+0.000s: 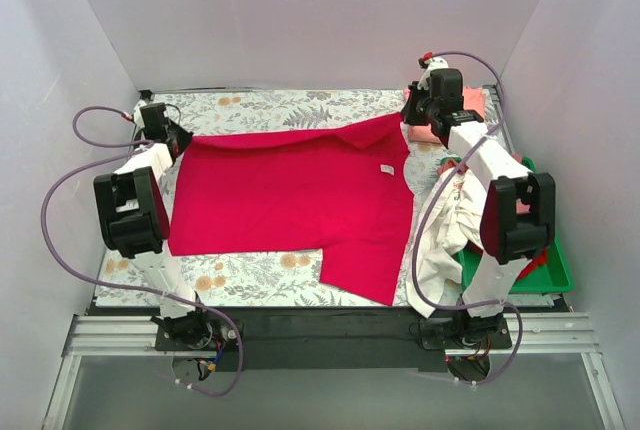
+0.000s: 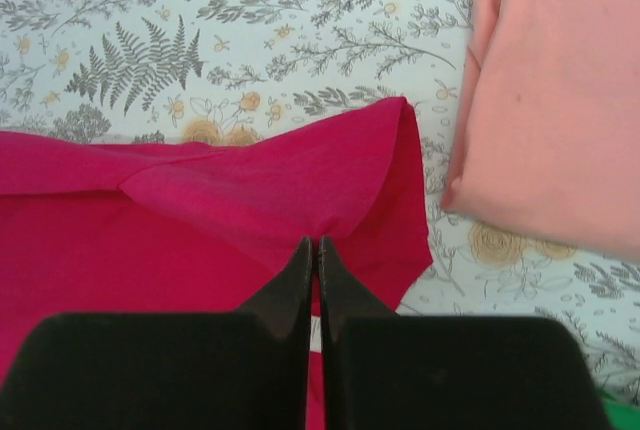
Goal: Fold and stack the t-shirts
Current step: Fold the tshirt
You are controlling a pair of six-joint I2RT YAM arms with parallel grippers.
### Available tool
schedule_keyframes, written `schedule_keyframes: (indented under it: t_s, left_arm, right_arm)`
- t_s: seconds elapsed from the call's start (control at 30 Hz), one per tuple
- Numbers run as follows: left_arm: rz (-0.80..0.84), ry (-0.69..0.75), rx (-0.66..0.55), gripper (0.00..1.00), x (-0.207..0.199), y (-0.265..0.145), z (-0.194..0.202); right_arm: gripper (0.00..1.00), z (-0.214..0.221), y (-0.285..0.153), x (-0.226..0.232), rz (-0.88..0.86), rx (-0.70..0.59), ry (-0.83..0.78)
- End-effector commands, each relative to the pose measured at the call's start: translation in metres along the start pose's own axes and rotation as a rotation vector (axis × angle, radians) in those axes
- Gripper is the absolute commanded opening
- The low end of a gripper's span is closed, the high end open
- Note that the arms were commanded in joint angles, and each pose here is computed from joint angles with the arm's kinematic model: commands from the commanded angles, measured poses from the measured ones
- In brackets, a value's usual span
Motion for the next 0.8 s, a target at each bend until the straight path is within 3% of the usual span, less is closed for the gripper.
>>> schedule_keyframes:
  t_s: [0.0,0.37,0.7,0.77]
  left_arm:
    - [0.009,0.008,-0.065,0.00,-0.004,-0.030,-0.019]
    - [-0.088,0.022,-0.054,0.00,0.022,-0.062,-0.005]
    - [-0.160,0.031,-0.026,0.00,0.045,-0.081,0.014]
    - [-0.210,0.025,-0.028,0.06,0.057,-0.084,0.019]
  right_arm:
    - [0.01,0.026,-0.026,-0.007,0.034,0.069,0.026]
    - [0.01,0.060,-0.075,-0.008,0.033,0.111,0.048]
    - [0.01,0.103,-0.091,-0.012,0.032,0.200,0.065]
    - [0.02,0.119,-0.095,-0.014,0.021,0.234,0.059]
Point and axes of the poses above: each gripper's point midway between its finger pads, its own y axis out along the fingers, its own x axis along the line the jaws close on, z = x × y, the point moved 1 cm from there along -y, back along the fingers, and after that the axes turned 4 degrees about y, right-handed, at the moved point
